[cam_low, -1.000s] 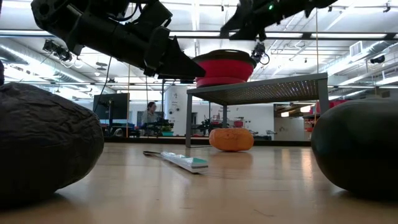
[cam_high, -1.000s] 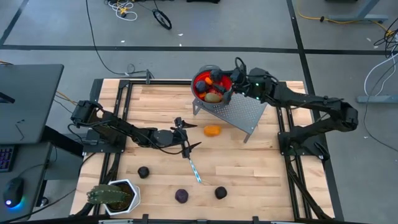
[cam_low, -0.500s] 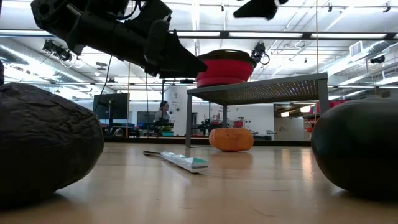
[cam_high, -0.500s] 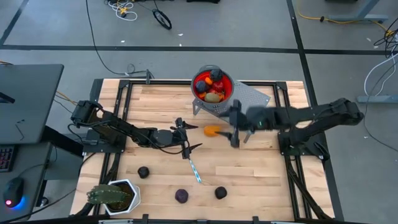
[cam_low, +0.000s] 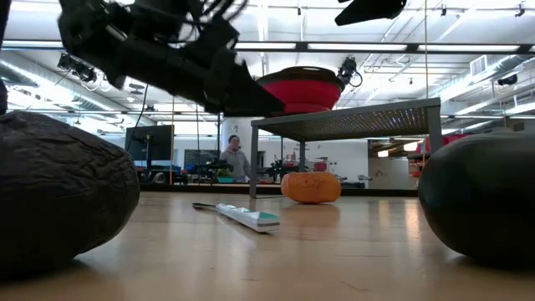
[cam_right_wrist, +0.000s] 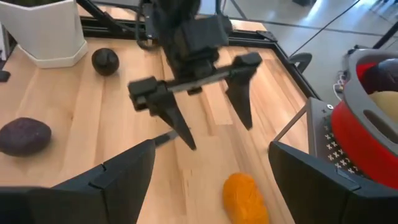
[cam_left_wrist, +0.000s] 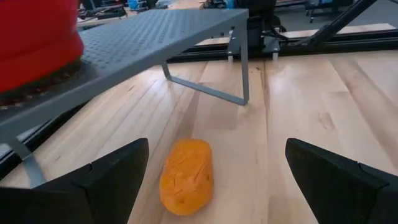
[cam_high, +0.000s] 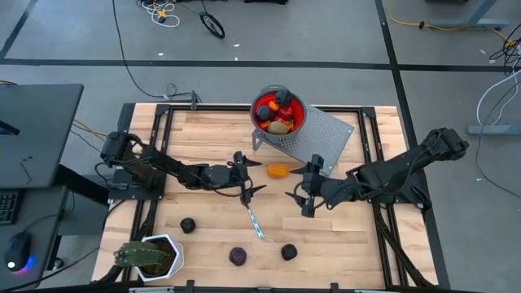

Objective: Pick & Place Fruit
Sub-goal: Put the mango into the red strainer bowl

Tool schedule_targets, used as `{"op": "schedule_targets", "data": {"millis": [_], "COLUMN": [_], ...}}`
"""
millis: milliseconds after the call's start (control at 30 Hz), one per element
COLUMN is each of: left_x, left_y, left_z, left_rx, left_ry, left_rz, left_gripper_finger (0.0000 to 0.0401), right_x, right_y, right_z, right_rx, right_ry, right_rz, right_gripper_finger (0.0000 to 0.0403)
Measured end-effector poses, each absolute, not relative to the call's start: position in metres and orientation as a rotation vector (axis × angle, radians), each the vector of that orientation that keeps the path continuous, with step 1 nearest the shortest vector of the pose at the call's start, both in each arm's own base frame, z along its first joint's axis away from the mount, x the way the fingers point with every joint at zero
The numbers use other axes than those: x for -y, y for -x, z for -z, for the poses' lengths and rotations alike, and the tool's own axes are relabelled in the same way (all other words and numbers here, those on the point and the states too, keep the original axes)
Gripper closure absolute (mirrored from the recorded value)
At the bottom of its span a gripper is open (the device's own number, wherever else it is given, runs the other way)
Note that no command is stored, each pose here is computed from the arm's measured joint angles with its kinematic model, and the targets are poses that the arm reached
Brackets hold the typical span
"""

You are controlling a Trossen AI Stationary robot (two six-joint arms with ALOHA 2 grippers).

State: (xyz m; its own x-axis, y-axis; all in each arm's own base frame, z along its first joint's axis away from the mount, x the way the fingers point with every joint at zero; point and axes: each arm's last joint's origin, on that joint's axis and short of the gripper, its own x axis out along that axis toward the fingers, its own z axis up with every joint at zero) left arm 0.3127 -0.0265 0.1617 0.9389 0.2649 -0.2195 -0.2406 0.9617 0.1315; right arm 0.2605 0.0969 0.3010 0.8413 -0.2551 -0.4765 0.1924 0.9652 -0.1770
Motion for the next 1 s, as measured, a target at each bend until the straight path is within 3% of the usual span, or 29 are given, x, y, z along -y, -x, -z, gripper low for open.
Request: {"op": "schedule_targets", "data": {"millis": [167,500,733,1000], "left_x": [0.016,0.007,-0.005,-0.018], "left_y": [-0.328,-0.37,-0.377,-0.383], "left_z": [-0.139,-0.129,-0.13,-0.11], "left_rx": [-0.285,-0.338,-0.45,-0.489], "left_ry": [-0.101,-0.162,-0.134,-0.037], "left_rz": [-0.259,-0.228,-0.288,-0.227], "left_gripper_finger": [0.0015,0.0015,0.0015,0.0015], "right_x": [-0.099,-0.103,-0.116,-0.117], "right_y": [-0.262,-0.261,-0.256,-0.256], "right_z": [-0.299,-0.3,-0.301,-0.301], "right_rx": [-0.51,-0.49,-0.478,-0.481], "right_ry": [0.135,0.087,0.076,0.093], "right_rz": [0.264,0.267,0.221,0.214], "right_gripper_finger": [0.008,0.008,0.008,0.008]}}
